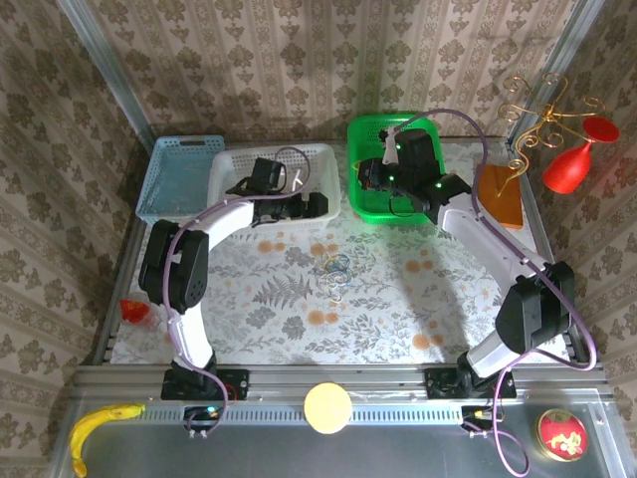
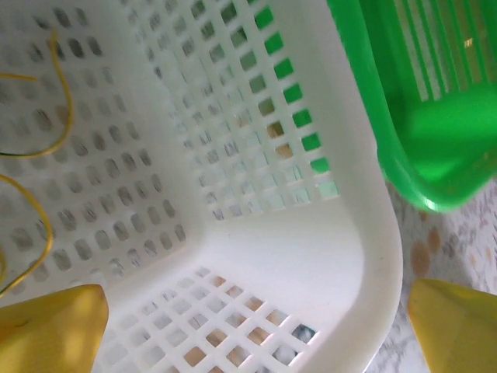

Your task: Untangle the cables

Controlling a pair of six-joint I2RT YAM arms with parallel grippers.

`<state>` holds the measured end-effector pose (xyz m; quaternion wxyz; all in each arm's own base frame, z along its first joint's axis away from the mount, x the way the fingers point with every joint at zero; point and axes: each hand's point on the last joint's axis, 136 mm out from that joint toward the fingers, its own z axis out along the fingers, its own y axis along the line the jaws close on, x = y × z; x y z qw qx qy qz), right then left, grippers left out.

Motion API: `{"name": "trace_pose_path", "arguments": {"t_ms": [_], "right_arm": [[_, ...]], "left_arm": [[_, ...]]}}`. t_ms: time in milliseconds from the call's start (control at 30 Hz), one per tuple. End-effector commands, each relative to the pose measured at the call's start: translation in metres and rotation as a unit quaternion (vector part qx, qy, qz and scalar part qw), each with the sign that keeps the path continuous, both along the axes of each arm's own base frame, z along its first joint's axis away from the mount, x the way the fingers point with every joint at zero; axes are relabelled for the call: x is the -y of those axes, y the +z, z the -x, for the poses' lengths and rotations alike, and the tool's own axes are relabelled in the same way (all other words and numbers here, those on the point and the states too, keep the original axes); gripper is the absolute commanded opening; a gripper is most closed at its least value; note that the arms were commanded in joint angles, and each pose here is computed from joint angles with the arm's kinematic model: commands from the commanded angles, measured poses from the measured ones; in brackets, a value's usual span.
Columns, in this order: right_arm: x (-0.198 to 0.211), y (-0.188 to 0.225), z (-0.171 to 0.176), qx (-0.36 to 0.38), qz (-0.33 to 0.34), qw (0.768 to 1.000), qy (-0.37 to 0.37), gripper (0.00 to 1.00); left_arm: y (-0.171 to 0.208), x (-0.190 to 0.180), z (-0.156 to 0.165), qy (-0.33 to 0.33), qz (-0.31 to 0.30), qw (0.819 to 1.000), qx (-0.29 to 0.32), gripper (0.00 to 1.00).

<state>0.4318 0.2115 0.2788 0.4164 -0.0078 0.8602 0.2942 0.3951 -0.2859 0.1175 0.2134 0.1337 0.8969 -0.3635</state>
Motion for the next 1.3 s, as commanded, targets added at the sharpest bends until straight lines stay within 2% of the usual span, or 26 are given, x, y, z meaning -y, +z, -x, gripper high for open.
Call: {"name": "trace_pose_path", "arguments": {"t_ms": [0, 167, 367, 533, 733, 833, 900, 1033, 1133, 1267], "right_arm": [[-0.004, 0.034, 0.002, 0.028, -0.035, 0.999, 0.008, 0.00], [-0.012, 0.031, -0.001, 0.020, -0.051, 0.998, 0.019, 0.00], [-0.042, 0.020, -0.005, 0.003, -0.059, 0.997, 0.055, 0.00], [-0.081, -0.003, -0.013, -0.025, -0.053, 0.994, 0.094, 0.00], [-0.128, -0.045, -0.022, -0.068, -0.033, 0.989, 0.130, 0.00], [-0.141, -0.064, -0.024, -0.088, -0.013, 0.986, 0.144, 0.38], [-0.142, -0.065, -0.023, -0.092, -0.007, 0.984, 0.150, 0.51], [-0.133, -0.042, -0.009, -0.073, -0.008, 0.986, 0.150, 0.56], [-0.121, -0.026, 0.009, -0.062, -0.014, 0.987, 0.149, 0.56], [-0.100, -0.028, 0.039, -0.065, -0.017, 0.988, 0.137, 0.54]], "left_arm": [[0.030, 0.003, 0.017, -0.006, 0.036, 0.999, 0.000, 1.00], [0.082, -0.002, 0.009, 0.018, 0.071, 0.996, 0.055, 1.00], [0.145, -0.036, -0.006, 0.074, 0.111, 0.984, 0.120, 1.00], [0.156, -0.062, 0.003, 0.107, 0.100, 0.979, 0.141, 1.00], [0.143, -0.088, 0.022, 0.144, 0.072, 0.976, 0.146, 1.00], [0.136, -0.097, 0.029, 0.159, 0.069, 0.974, 0.145, 1.00], [0.132, -0.100, 0.034, 0.163, 0.068, 0.974, 0.143, 1.00], [0.120, -0.102, 0.042, 0.163, 0.066, 0.975, 0.134, 1.00], [0.111, -0.101, 0.048, 0.161, 0.072, 0.976, 0.126, 1.00], [0.097, -0.097, 0.059, 0.153, 0.067, 0.979, 0.116, 1.00]]}}
